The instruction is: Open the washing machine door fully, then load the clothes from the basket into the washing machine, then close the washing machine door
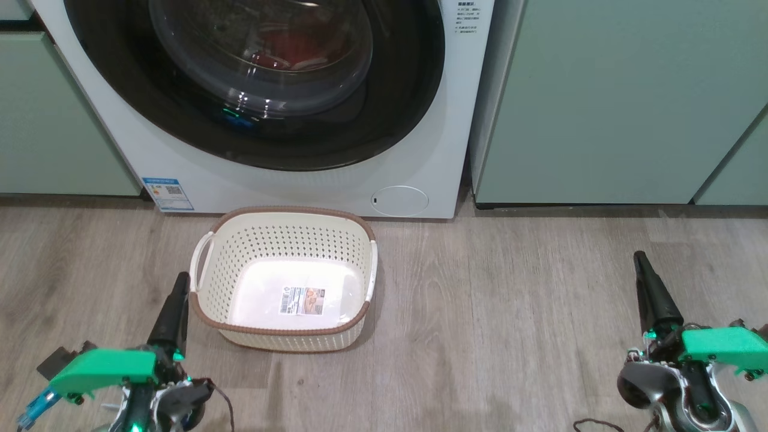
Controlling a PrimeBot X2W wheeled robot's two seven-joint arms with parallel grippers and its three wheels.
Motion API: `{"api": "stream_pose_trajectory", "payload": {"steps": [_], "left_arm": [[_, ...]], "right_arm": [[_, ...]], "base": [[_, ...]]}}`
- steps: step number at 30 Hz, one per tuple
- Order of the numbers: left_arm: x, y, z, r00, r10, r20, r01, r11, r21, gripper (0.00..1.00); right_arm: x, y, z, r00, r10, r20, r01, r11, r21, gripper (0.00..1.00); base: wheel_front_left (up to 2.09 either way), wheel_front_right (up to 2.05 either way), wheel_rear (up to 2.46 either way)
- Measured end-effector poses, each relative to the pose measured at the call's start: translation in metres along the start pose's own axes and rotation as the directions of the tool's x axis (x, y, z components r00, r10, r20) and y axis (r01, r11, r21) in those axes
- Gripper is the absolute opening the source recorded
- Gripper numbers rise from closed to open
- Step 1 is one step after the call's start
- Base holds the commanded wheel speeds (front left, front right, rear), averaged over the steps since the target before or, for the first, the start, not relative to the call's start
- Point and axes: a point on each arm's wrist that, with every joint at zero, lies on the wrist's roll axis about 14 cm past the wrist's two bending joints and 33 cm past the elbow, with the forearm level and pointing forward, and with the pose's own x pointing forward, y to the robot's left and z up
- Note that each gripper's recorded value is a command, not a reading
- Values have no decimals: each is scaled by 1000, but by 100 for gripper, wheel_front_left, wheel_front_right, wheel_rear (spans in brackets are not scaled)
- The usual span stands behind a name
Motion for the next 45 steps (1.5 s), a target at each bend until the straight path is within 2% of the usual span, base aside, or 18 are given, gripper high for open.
{"api": "stream_pose_trajectory", "payload": {"steps": [45], "left_arm": [[0,0,0,1000,0,1,0,1000,-4,0]], "right_arm": [[0,0,0,1000,0,-3,0,1000,1,0]], "base": [[0,0,0]]}}
